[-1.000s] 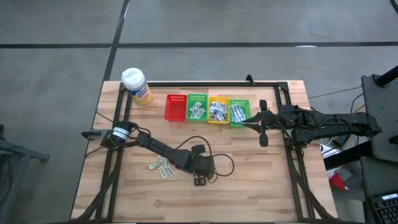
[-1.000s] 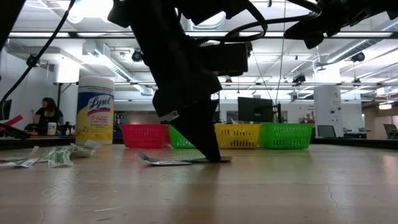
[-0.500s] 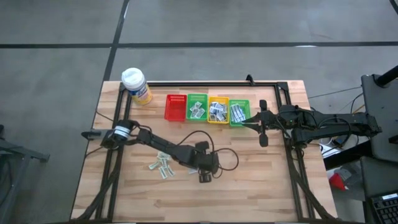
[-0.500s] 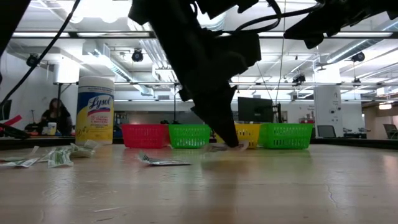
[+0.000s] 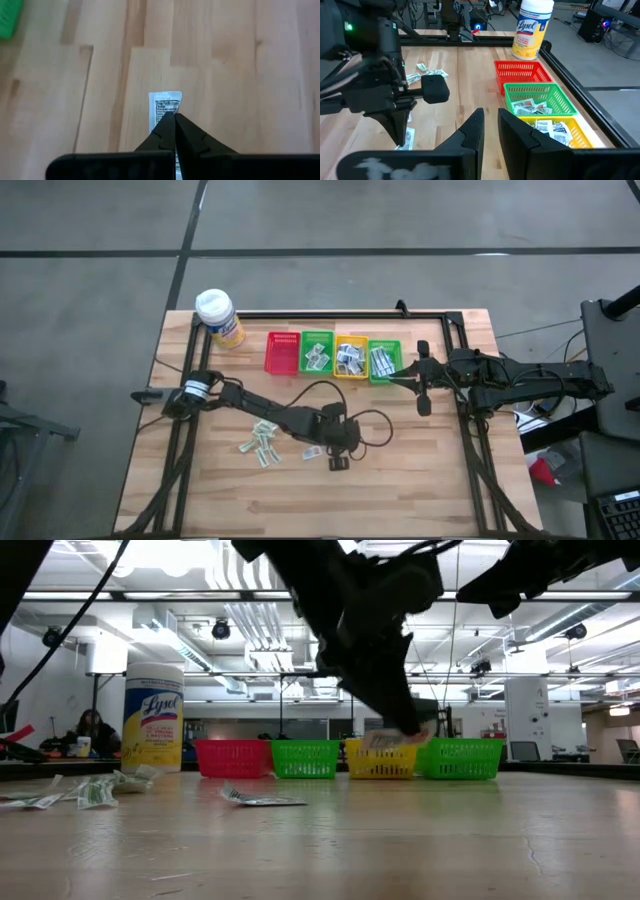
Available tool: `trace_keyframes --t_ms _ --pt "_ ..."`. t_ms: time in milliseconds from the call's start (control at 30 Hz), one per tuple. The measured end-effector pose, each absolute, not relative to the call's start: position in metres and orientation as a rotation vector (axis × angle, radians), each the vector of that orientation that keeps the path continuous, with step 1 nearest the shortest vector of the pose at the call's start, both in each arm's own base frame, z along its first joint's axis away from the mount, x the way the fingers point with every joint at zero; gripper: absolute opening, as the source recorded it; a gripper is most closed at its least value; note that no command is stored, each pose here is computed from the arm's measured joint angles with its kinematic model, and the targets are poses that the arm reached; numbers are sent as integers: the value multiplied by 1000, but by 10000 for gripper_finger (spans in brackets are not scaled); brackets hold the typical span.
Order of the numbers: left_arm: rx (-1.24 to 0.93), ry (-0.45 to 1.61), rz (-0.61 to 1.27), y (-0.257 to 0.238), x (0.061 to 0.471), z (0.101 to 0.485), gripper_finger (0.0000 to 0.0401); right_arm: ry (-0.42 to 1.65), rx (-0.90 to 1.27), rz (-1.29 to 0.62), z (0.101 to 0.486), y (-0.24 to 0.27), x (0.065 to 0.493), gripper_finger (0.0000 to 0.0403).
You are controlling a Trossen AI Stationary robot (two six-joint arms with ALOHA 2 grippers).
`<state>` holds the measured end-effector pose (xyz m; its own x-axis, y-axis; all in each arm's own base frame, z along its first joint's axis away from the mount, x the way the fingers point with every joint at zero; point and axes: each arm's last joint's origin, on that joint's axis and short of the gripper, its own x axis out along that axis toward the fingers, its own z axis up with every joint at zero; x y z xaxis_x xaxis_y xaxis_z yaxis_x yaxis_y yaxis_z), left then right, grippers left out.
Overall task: Pick & Place First Aid Supplies
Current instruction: Put the orange ointment pack into the left green bin
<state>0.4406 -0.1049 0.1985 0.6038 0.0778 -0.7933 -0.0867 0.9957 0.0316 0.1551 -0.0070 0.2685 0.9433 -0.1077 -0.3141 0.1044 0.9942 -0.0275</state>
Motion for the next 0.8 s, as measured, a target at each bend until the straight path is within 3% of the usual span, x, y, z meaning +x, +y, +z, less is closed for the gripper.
trace_keyframes --t_ms 800 --pt "159 888 100 -96 449 281 0 320 -11 -108 269 -7 155 52"
